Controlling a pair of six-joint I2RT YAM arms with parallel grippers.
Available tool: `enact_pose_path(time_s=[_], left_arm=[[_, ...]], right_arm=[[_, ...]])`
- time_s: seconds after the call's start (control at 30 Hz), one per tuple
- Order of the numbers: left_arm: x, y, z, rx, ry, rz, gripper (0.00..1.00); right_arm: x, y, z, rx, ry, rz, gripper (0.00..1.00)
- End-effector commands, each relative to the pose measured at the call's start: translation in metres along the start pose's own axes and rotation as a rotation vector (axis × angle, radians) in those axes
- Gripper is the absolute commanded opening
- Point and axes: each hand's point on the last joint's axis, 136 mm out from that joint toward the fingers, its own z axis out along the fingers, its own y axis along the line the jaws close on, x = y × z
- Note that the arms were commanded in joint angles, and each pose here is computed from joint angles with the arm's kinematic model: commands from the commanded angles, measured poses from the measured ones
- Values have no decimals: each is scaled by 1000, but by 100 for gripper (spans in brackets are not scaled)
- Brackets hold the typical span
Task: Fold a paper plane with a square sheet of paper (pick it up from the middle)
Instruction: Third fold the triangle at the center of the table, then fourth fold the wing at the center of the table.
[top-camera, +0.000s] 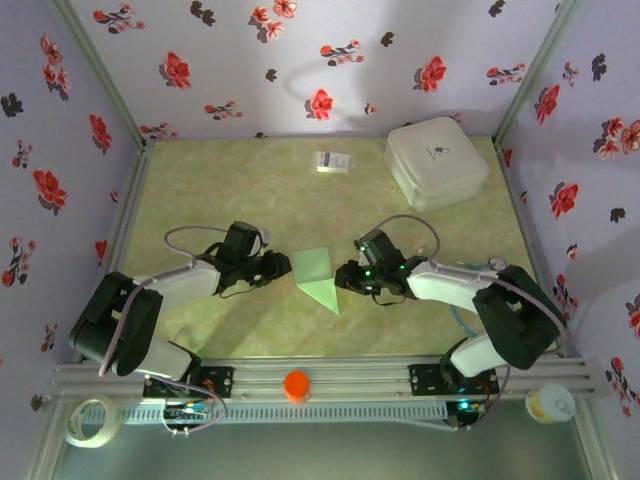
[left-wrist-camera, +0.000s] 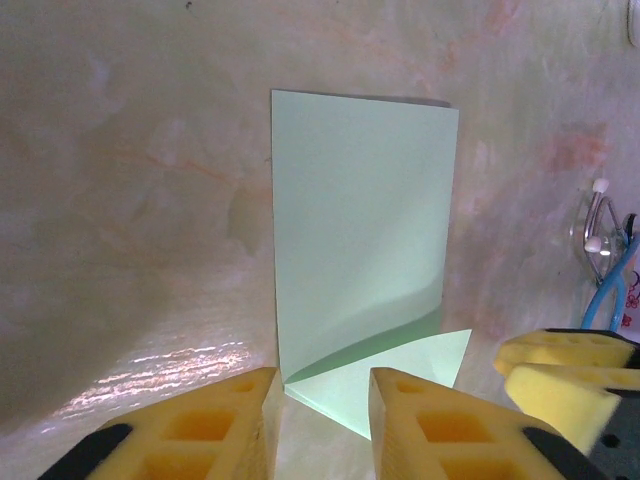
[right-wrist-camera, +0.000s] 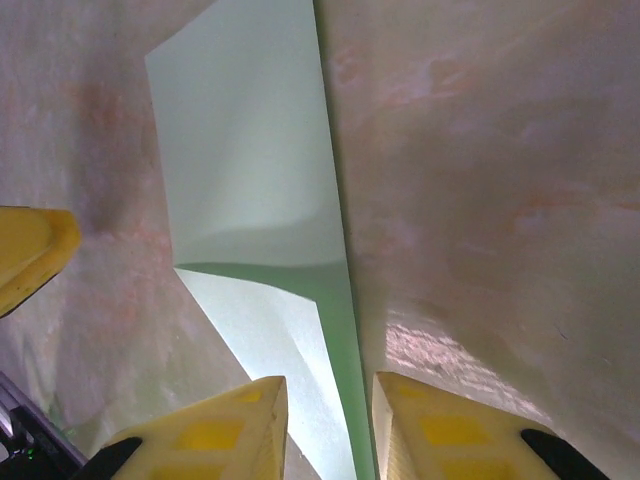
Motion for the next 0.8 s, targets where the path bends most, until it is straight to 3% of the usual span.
enact_pose_path(time_s=[0.0,0.5,0.77], left_arm=[[5,2,3,3,21,-7,30],[7,0,12,10,65,-27,35],[7,-2,13,17,67,-31,40]], right_arm=[[-8,13,9,-49,2,16,29],[-7,11,15,-73,16,13,8],[-10,11,7,-87,-10,12,5]])
